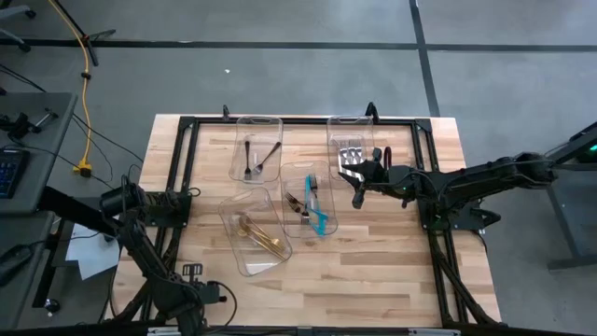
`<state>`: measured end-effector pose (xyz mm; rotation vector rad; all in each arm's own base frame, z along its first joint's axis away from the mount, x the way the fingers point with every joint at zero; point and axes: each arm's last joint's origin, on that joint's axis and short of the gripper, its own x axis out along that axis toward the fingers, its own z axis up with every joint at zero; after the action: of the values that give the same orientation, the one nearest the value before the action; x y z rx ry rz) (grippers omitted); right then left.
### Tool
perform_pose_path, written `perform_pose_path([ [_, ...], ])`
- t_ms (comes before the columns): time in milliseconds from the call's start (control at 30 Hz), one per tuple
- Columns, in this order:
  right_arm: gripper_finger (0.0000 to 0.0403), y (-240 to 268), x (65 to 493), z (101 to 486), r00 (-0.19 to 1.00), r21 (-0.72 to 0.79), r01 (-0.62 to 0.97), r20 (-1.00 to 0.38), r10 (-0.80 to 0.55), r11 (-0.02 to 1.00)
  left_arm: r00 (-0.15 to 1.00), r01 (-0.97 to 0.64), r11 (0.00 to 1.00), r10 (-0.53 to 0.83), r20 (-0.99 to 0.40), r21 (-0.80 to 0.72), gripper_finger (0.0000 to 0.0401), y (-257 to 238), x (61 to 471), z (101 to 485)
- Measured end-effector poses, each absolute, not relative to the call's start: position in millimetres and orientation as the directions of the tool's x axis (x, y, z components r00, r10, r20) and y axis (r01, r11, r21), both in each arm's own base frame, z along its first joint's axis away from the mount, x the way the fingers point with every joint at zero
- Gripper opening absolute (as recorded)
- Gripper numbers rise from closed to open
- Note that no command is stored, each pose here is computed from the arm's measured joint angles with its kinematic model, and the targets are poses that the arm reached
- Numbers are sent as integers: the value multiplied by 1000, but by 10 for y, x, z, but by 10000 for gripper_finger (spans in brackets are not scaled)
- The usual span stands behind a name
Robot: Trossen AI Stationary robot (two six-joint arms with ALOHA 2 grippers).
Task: Sort silverware by color (type)
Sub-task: Put the black fork into the top left transparent bin
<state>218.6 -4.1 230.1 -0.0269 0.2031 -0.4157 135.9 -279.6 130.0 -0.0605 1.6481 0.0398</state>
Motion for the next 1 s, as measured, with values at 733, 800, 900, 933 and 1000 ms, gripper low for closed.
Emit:
perform_pose_path([
  [733, 103, -41, 2187, 2303, 896, -48, 402, -187, -404, 914, 446, -105, 975, -131, -885, -197, 2, -2400, 1542, 2313],
  [800, 103, -41, 2187, 2304, 896, -48, 402, -187, -404, 914, 614, -63, 976, -128, -779, -210, 2, -2326, 1617, 2520],
  [900, 103, -41, 2187, 2305, 896, -48, 402, -187, -404, 914, 796, 17, 990, -97, -597, -138, 1, -2229, 1734, 2800],
  [933, 103, -41, 2187, 2305, 896, -47, 402, -187, -404, 914, 835, 41, 995, -85, -543, -92, 1, -2198, 1780, 2870],
  [1000, 103, -41, 2187, 2307, 896, -46, 402, -184, -404, 914, 885, 74, 997, -58, -463, 15, 1, -2121, 1877, 2949],
])
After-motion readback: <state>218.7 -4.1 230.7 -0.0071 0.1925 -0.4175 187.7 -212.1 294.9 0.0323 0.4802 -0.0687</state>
